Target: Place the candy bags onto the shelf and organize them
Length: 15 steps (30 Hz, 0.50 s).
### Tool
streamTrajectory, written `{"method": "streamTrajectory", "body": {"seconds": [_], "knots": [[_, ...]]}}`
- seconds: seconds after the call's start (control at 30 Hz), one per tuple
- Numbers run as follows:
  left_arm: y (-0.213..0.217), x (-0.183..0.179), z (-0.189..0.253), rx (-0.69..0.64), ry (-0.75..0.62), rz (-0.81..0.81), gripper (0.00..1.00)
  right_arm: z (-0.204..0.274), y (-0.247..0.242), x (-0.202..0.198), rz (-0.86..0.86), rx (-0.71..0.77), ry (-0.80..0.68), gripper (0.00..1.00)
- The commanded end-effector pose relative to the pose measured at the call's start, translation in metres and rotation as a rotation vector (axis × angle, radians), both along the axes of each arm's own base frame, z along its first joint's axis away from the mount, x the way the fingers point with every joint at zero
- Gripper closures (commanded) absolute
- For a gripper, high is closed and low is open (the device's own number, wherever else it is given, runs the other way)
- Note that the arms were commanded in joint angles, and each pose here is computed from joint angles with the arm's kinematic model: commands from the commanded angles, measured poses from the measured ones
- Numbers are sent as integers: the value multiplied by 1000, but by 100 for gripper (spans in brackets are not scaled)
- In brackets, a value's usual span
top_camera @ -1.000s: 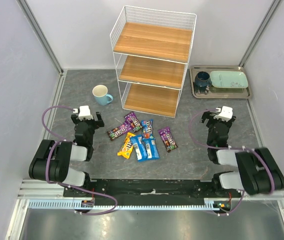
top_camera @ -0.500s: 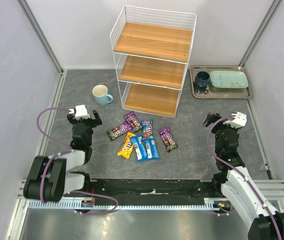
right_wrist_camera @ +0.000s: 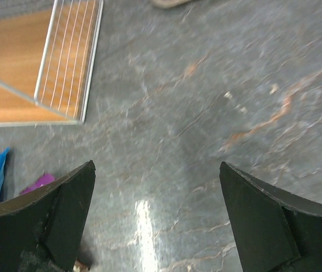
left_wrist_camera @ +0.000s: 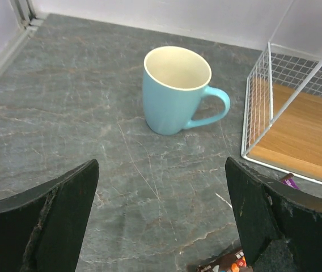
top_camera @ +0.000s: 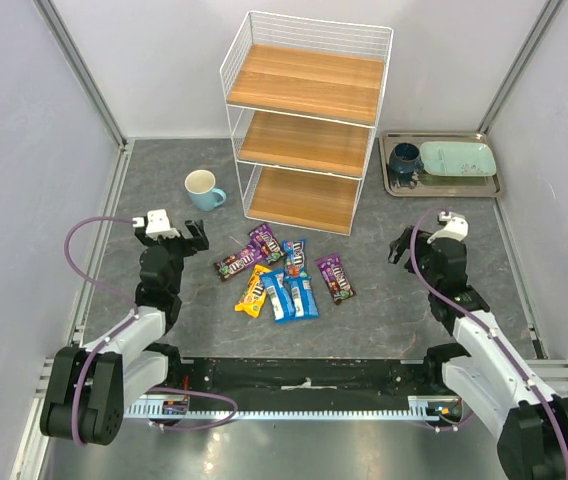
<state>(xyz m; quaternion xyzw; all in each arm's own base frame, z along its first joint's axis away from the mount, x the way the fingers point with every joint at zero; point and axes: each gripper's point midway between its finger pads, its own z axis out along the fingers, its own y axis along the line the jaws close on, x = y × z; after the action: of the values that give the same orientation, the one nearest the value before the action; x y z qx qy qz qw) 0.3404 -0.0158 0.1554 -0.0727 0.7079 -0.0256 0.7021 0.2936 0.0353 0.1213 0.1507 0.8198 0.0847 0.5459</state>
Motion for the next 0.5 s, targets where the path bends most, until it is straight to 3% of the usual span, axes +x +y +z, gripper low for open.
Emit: {"method": "streamTrajectory", "body": {"seconds": [0.0, 0.17, 0.47], "knots": [[-2, 10, 10, -83, 11, 17, 0, -5, 30, -2, 151, 68, 60, 2], [-8, 16, 6, -86, 45, -12, 0, -17, 50, -7, 244, 109, 91, 4], [-20, 21, -2, -159, 121, -48, 1, -38, 98, -14, 411, 97, 182, 16]]}}
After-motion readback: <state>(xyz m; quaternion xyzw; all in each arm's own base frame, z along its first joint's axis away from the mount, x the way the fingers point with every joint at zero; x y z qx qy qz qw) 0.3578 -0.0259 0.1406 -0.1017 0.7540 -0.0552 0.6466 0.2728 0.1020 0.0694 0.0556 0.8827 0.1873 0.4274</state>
